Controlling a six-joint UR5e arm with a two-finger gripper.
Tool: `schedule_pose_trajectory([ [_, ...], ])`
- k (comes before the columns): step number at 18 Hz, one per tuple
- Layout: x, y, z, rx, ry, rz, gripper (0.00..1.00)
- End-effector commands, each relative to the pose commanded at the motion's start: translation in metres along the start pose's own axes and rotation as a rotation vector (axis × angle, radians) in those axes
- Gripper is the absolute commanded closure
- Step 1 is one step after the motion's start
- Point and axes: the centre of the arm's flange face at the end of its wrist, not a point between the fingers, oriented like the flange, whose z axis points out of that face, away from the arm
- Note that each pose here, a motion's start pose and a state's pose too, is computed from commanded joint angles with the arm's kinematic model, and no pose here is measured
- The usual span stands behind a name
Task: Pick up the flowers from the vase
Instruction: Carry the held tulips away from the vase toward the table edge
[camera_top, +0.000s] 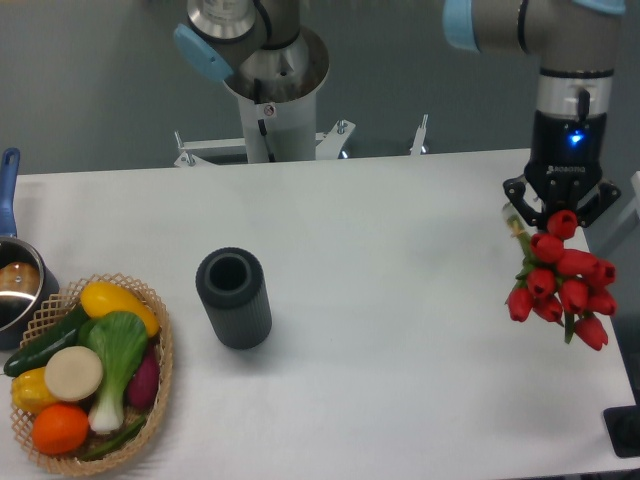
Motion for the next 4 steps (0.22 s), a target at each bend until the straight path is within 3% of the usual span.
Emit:
schedule_pose_trajectory([
  [4, -0.008, 0.005, 0.016, -0.069, -0.005, 0.034, 1.00],
])
